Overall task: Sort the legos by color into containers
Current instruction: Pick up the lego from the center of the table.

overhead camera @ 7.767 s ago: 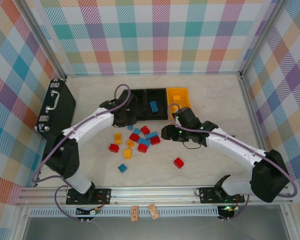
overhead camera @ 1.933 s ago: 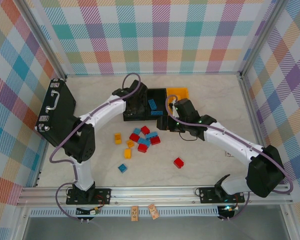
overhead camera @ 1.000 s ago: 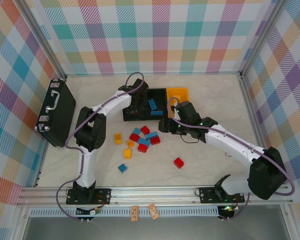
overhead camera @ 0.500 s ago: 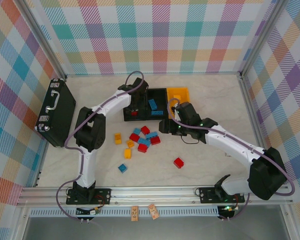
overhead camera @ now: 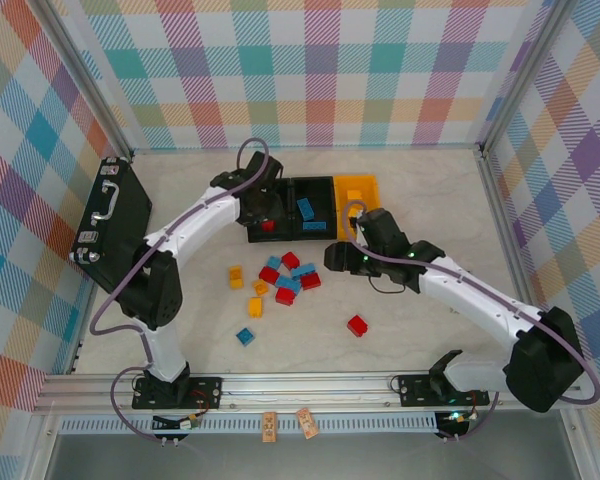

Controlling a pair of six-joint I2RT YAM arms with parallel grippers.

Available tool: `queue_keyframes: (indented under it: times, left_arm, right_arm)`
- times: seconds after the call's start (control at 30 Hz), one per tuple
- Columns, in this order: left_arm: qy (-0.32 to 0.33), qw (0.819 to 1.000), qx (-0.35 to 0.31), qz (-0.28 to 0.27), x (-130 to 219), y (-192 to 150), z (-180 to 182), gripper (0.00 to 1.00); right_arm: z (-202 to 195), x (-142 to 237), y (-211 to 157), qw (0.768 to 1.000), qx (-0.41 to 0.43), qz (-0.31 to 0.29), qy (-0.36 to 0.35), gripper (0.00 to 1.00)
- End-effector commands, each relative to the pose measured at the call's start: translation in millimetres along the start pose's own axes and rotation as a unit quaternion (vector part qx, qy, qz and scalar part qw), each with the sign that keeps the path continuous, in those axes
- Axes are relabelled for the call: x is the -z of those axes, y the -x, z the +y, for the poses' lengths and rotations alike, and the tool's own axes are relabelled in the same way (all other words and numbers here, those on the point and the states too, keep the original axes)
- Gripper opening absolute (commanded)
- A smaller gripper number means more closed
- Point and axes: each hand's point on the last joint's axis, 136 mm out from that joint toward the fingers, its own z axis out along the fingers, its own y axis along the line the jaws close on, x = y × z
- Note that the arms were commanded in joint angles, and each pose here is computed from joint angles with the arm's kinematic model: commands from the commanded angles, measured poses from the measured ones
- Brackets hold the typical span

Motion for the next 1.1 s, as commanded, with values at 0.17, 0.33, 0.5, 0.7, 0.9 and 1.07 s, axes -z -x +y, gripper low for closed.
queue_keyframes:
  times: [0.17,0.33,0.5,0.7,0.9,1.07]
  left_arm:
    - [-0.037,0.998,-0.048,0.032,20.4,-49.7,-3.5,0.54]
    - [-0.057,0.995,-0.067,0.053,25.9,-78.7,-3.8,0.55]
    - [-0.072,0.991,-0.080,0.082,27.3,-114.5,-5.7,0.56]
    - [-0.073,0.985,-0.109,0.115,22.0,-159.4,-10.0,0.61]
    - [-0.046,0.980,-0.132,0.140,5.0,-187.2,-7.8,0.65]
    - [-0.030,0.978,-0.148,0.145,-8.8,-197.6,-11.8,0.67]
  right_arm:
    - [-24.2,7.4,-26.7,0.999,-0.025,0.025,-0.032,0.65]
    - [-37.3,14.0,-40.0,0.997,-0.031,0.045,-0.061,0.65]
    - [-49.2,16.6,-52.3,0.995,-0.041,0.051,-0.076,0.65]
    - [-50.4,14.9,-66.2,0.994,-0.050,0.068,-0.062,0.65]
    - [-53.3,13.5,-76.4,0.994,-0.053,0.078,-0.055,0.65]
    - [-54.6,9.7,-79.3,0.994,-0.062,0.078,-0.051,0.65]
